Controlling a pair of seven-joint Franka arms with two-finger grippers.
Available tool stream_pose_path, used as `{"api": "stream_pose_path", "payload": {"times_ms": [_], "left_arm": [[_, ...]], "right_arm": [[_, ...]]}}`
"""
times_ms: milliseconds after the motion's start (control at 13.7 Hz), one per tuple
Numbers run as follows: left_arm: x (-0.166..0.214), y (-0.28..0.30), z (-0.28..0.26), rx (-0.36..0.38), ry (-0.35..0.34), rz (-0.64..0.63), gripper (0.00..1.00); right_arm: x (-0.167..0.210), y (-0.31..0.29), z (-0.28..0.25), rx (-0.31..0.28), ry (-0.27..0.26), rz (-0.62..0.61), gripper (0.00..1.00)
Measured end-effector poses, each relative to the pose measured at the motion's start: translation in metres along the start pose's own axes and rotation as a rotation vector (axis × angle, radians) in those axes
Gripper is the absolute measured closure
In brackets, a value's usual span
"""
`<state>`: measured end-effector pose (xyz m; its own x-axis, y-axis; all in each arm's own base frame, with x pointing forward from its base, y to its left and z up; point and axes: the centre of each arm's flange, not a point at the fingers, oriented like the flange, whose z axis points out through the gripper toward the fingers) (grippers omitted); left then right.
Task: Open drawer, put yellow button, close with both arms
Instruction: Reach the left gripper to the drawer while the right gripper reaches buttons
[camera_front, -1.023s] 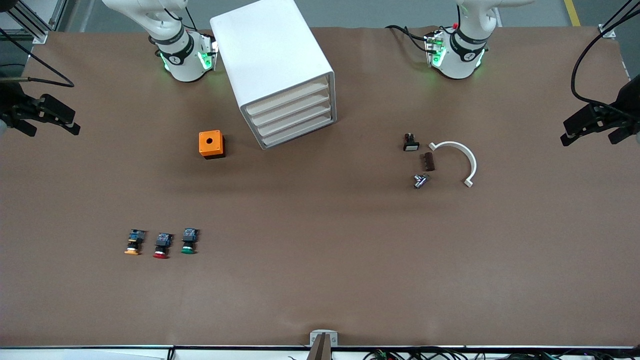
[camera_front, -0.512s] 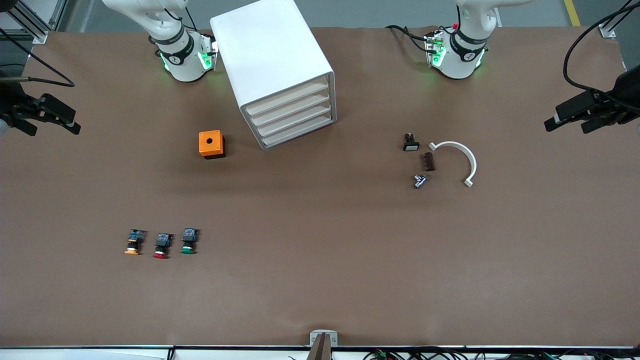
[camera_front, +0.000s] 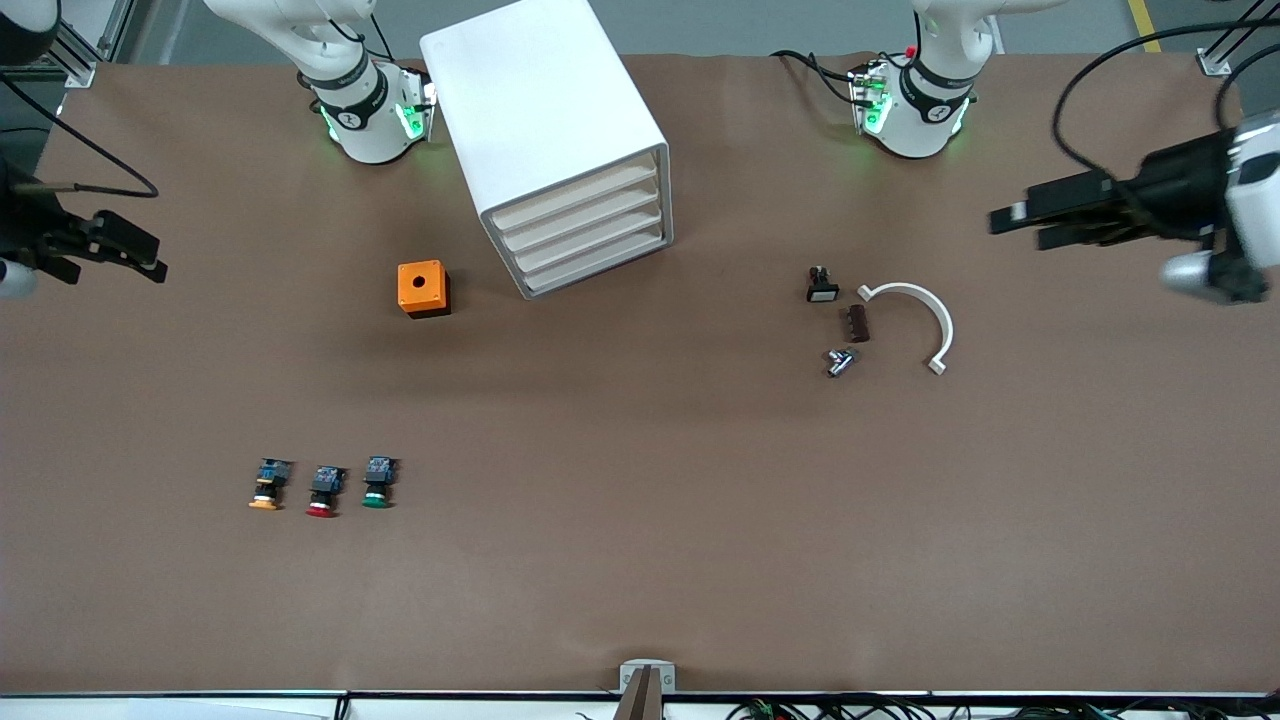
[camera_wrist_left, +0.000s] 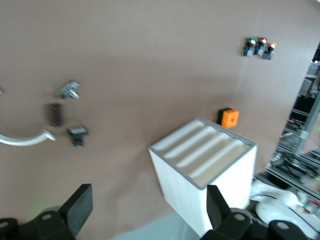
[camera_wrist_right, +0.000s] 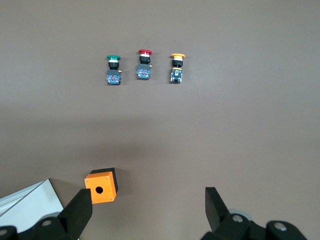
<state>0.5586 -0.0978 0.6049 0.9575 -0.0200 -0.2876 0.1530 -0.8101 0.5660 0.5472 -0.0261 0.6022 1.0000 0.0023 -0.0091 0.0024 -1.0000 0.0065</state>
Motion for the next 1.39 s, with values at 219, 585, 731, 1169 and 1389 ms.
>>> {"api": "stream_pose_path", "payload": {"times_ms": [219,585,731,1169,1389], "left_arm": [[0.004,0.055,0.08,0.042,-0.135,-0.077,0.0],[0.019,0.126,0.175,0.004,-0.292,-0.366,0.0],[0.039,0.128,0.21,-0.012,-0.34,-0.527,0.0],[0.063,0.12,0.309,0.157,-0.428,-1.086,0.0],[0.08,0.098,0.364,0.262,-0.502,-1.402,0.0]], "right_arm": [[0.003,0.002,0.001,-0.035,-0.001,-0.005,0.0],[0.033,0.006,0.056,-0.038,-0.062,-0.002,0.0],[0.052,0.018,0.091,-0.043,-0.093,0.013,0.0],[0.091,0.043,0.162,-0.041,-0.007,0.047,0.0],[0.105,0.044,0.242,-0.027,0.043,0.061,0.0]]}}
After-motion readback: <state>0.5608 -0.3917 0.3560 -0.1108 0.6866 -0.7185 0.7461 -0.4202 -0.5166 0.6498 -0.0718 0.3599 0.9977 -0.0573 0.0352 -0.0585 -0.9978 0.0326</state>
